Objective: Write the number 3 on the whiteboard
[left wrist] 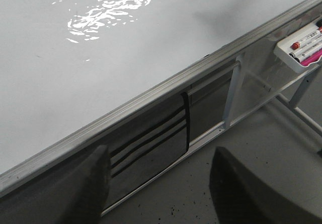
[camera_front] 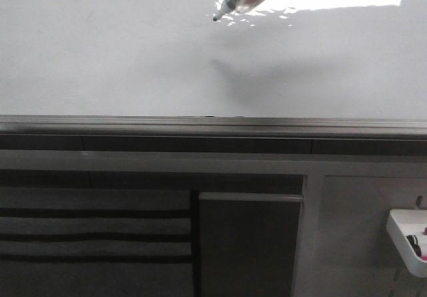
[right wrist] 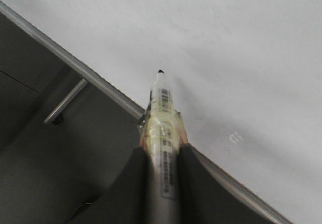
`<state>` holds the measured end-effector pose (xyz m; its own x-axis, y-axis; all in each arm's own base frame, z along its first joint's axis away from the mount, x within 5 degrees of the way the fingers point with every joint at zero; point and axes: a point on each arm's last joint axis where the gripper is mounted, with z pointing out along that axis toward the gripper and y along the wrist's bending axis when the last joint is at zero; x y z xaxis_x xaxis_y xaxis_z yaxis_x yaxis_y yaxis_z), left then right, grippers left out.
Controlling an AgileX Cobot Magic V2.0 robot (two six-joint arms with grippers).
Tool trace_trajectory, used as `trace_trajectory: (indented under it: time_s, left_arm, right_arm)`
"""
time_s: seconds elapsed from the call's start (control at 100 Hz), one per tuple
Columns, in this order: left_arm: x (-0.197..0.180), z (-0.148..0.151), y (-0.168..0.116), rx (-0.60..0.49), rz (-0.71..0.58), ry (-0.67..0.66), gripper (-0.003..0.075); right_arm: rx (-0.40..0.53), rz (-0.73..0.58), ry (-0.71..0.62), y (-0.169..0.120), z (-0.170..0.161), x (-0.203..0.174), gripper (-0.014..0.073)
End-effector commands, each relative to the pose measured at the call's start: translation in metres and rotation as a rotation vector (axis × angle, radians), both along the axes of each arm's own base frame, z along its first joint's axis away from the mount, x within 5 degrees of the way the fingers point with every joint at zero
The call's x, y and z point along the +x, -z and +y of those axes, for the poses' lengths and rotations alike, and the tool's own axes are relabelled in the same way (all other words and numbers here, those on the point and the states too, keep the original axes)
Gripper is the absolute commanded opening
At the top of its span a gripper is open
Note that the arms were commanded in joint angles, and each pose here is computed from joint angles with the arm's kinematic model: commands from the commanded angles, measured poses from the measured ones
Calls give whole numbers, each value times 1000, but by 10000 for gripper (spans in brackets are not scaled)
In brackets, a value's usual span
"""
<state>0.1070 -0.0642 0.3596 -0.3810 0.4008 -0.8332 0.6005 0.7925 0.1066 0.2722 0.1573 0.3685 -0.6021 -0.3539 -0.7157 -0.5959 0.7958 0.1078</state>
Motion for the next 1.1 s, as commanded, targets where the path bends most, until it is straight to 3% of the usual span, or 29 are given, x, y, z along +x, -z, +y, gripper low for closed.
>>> trace_trajectory:
  time_s: [0.0, 0.34, 0.55, 0.8, 0.96, 1.09]
  left_arm:
    - [2, -1, -13, -66, -72, -15, 402]
    - [2, -1, -13, -66, -72, -15, 402]
    - [2, -1, -13, -66, -72, -15, 402]
    - [3, -1, -13, -65, -71, -15, 402]
    - [3, -1, -13, -65, -71, -15, 402]
    - [3, -1, -13, -65, -71, -15, 402]
  right_arm:
    - [56, -115, 19, -18, 1, 7, -6]
    - [22, -140, 85, -10, -12, 26, -6]
    - [-7, -11, 89, 1, -24, 18, -6]
    - [14, -53, 78, 24, 0, 36, -6]
    - [-60, 58, 96, 26, -23, 25, -6]
    - [-40, 88, 71, 40, -11, 19, -6]
